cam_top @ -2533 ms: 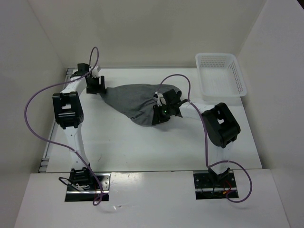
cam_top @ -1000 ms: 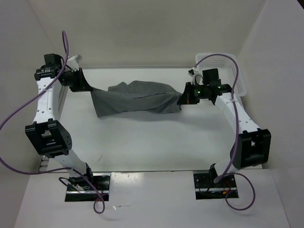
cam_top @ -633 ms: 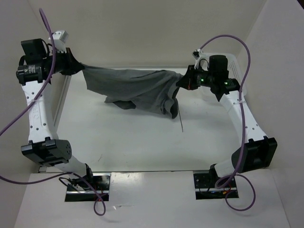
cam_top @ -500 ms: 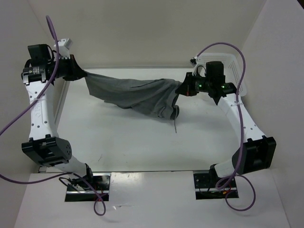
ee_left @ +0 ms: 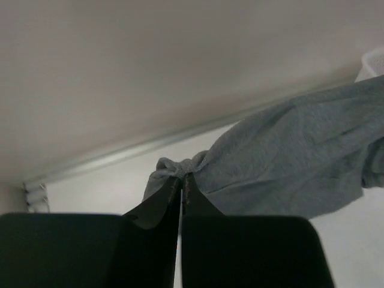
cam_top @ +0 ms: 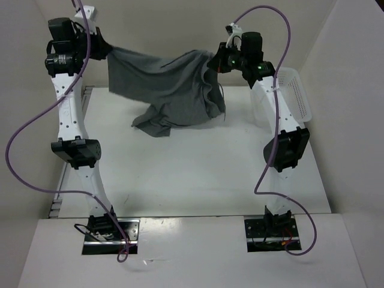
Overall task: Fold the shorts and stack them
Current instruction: Flatten the shorts out
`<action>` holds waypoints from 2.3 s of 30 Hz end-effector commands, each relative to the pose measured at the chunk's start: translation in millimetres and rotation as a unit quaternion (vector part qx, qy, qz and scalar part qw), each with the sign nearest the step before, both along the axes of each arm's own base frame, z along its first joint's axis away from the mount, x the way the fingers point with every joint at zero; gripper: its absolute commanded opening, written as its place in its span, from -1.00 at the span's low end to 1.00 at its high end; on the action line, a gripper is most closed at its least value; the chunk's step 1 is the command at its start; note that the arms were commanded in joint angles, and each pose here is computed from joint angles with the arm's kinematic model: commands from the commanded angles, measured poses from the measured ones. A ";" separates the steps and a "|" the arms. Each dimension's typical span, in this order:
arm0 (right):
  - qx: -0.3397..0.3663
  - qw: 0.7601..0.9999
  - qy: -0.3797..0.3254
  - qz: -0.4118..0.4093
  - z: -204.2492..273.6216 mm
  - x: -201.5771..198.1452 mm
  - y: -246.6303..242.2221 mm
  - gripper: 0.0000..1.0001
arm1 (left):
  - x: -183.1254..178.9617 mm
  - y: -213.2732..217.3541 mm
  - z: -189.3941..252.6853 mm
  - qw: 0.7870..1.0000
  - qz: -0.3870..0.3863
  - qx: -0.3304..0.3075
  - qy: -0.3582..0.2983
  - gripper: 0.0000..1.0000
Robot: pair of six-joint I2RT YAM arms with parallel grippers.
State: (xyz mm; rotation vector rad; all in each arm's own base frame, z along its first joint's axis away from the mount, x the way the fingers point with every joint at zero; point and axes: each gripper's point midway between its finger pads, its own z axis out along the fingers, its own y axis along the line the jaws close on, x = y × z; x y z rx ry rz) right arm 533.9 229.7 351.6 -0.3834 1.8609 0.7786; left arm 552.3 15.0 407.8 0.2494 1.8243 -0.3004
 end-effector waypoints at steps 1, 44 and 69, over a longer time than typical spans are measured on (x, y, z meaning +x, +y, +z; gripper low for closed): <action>0.026 0.988 -0.146 -0.044 120.9 -15.8 -18.8 -1.00 | -42.4 -5.6 145.0 0.978 0.017 0.040 -0.206 -1.00; -0.114 0.963 0.191 0.151 -182.7 -300.8 -2.7 -1.00 | -199.7 -30.4 -181.1 0.916 -0.004 -0.094 0.389 -1.00; -0.061 0.997 -0.053 -0.003 -9.8 -34.5 -23.5 -1.00 | -73.1 2.6 23.7 0.999 -0.008 -0.021 0.047 -1.00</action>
